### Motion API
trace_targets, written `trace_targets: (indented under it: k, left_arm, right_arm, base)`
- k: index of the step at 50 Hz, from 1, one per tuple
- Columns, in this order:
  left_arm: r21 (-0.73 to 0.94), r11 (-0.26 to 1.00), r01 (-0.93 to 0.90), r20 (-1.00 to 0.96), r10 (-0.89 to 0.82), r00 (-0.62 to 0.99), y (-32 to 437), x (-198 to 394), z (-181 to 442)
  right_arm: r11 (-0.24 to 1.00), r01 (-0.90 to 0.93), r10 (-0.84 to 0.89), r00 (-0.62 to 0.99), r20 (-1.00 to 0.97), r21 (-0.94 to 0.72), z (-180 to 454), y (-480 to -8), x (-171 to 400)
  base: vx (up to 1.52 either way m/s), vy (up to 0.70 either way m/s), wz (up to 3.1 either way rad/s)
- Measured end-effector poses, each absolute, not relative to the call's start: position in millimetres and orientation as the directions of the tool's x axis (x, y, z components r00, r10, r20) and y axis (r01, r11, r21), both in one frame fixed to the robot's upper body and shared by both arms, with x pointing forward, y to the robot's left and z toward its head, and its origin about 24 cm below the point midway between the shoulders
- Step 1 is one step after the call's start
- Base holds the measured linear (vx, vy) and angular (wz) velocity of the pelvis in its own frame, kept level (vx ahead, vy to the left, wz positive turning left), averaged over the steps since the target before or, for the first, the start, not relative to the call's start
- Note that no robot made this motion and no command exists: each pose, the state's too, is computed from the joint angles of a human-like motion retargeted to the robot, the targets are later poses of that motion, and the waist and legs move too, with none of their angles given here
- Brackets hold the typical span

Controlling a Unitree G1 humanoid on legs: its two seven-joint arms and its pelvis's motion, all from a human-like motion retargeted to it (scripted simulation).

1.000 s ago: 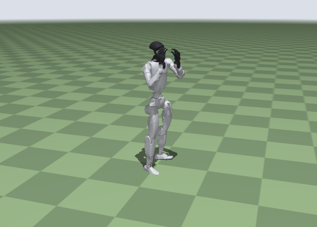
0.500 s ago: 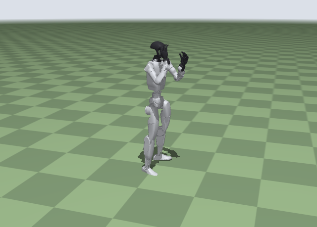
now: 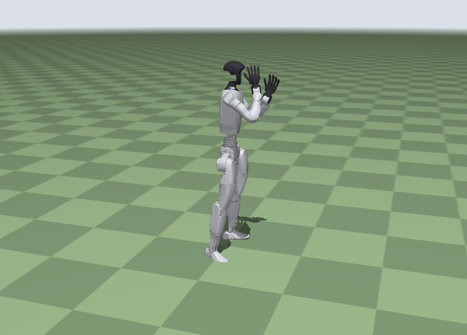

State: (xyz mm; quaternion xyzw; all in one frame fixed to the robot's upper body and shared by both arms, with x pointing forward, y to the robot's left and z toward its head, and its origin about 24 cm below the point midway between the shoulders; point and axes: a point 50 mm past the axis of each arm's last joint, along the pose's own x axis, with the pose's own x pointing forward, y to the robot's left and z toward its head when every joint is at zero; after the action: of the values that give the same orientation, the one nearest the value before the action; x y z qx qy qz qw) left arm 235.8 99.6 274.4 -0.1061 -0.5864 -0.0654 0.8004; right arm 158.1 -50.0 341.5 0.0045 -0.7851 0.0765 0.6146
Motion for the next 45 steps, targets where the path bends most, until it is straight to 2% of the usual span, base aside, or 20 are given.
trace_targets:
  k: [3,8,10,13,18,20,23,26,29,31,33,36,40,42,45]
  left_arm:
    - [-0.144,0.972,0.184,0.981,0.115,0.158,107,213,285]
    - [-0.151,0.979,0.14,0.978,0.169,-0.125,121,174,313]
    - [-0.144,0.984,0.106,0.972,0.161,-0.171,124,170,318]
    - [-0.128,0.989,0.071,0.986,0.135,-0.102,127,183,315]
    - [-0.086,0.986,0.143,0.97,0.05,0.236,127,230,288]
    - [-0.083,0.982,0.167,0.952,0.028,0.305,126,239,280]
    - [-0.083,0.985,0.153,0.974,0.047,0.222,127,225,286]
    - [-0.076,0.99,0.115,0.997,0.073,0.036,131,199,304]
    - [-0.082,0.995,0.058,0.988,0.089,-0.123,137,180,319]
    - [-0.1,0.995,0.015,0.981,0.101,-0.168,142,175,324]
    - [-0.122,0.992,-0.028,0.982,0.116,-0.15,147,179,322]
    - [-0.12,0.991,-0.057,0.993,0.12,-0.005,151,196,303]
    - [-0.045,0.998,0.05,0.973,0.032,0.227,144,216,273]
    - [-0.03,0.992,0.121,0.974,0.001,0.228,137,215,275]
    - [-0.019,0.984,0.177,0.994,0.0,0.107,130,206,299]
  right_arm:
    - [0.99,-0.072,0.105,-0.154,0.982,-0.117,338,-40,177]
    - [0.97,-0.101,0.239,0.192,0.952,-0.223,312,-21,240]
    - [0.963,-0.141,0.256,0.222,0.941,-0.228,308,-18,244]
    - [0.96,-0.207,0.217,0.112,0.97,-0.191,318,-17,221]
    - [0.956,-0.261,0.097,-0.151,0.984,-0.135,347,-25,169]
    - [0.965,-0.24,0.061,-0.203,0.977,-0.11,353,-28,159]
    - [0.984,-0.149,0.071,-0.17,0.983,-0.097,349,-26,170]
    - [0.985,-0.058,0.161,-0.015,0.987,-0.162,328,-21,203]
    - [0.963,-0.075,0.267,0.159,0.95,-0.259,299,-17,231]
    - [0.954,-0.124,0.293,0.198,0.935,-0.273,290,-16,235]
    - [0.956,-0.161,0.271,0.153,0.95,-0.246,297,-15,225]
    - [0.967,-0.174,0.188,-0.016,0.982,-0.188,328,-12,198]
    - [0.979,-0.154,0.106,-0.179,0.978,-0.134,367,-3,173]
    - [0.984,-0.109,0.123,-0.172,0.977,-0.142,372,3,178]
    - [0.976,-0.049,0.206,-0.091,0.974,-0.211,358,7,196]
  base:
    - [0.04,0.03,0.25]
    - [0.02,0.01,0.12]
    - [0.02,0.01,0.1]
    - [0.04,0.02,0.25]
    - [0.04,0.02,0.37]
    - [0.04,0.03,0.42]
    - [0.03,0.03,0.37]
    - [0.03,0.03,0.27]
    - [0.01,0.02,0.13]
    - [0.0,0.0,0.0]
    - [0.0,0.0,0.0]
    - [0.0,0.0,0.0]
    - [0.0,0.0,0.0]
    - [0.0,0.0,0.0]
    - [0.01,0.02,0.15]
